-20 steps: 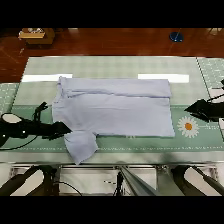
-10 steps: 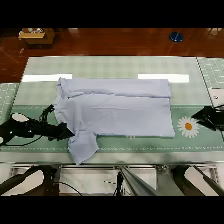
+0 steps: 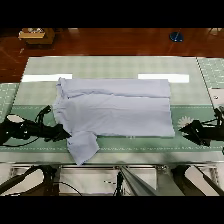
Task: Fold the shirts.
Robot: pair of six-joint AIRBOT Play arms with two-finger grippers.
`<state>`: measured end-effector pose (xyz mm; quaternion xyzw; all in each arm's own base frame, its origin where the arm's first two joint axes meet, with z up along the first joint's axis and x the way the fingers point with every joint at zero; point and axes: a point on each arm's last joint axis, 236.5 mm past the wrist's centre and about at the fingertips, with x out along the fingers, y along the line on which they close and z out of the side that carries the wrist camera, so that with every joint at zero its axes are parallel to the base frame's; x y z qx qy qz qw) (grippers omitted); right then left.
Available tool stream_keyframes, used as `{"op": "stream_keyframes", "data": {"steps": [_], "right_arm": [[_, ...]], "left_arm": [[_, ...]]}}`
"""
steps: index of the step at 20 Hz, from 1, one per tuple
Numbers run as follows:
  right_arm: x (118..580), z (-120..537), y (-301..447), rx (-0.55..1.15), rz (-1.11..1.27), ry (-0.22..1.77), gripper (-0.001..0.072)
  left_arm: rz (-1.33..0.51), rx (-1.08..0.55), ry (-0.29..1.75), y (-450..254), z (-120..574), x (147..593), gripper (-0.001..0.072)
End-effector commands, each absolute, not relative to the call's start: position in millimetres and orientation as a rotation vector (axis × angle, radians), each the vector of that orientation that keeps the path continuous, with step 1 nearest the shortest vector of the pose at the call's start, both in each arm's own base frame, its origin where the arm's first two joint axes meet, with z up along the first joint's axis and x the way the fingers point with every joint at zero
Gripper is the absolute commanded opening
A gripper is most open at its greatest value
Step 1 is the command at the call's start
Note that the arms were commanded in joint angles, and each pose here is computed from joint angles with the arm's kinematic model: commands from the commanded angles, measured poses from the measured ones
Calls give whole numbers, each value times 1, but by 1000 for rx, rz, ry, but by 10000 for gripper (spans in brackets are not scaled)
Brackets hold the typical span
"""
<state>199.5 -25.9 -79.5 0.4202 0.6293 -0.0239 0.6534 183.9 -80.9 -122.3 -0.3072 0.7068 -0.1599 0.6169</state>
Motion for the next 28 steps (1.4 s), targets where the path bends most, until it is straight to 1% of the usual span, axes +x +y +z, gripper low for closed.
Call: {"op": "stream_keyframes", "data": {"steps": [1,5,8,9,10,12,13,15,17,20,22,25,28], "right_arm": [[200,-92,-10,932,-37,1436,478],[211,-105,6,885,-58,1446,478],[203,-119,31,886,-16,1560,466],[204,-124,40,873,9,1577,418],[209,-126,46,866,25,1567,319],[226,-121,53,896,40,1511,54],[236,-113,54,900,68,1481,24],[255,-87,51,842,132,1422,24],[276,-46,46,774,185,1333,24],[309,28,35,661,220,1129,24],[326,64,27,621,209,1021,24],[343,79,18,613,182,939,23],[365,75,7,650,139,884,23]], "left_arm": [[-339,-652,1614,-70,-130,186,28],[-338,-653,1614,-70,-130,186,28],[-338,-652,1614,-70,-130,187,28],[-339,-651,1613,-70,-130,187,28],[-339,-651,1611,-69,-129,188,28],[-337,-649,1604,-68,-128,191,28],[-342,-646,1600,-68,-126,193,28],[-364,-635,1582,-66,-115,203,27],[-395,-622,1514,-65,-92,226,27],[-449,-617,1300,-68,-29,277,27],[-480,-618,1134,-71,22,311,26],[-440,-632,966,-62,66,353,26],[-390,-597,881,-58,74,384,26]]}}
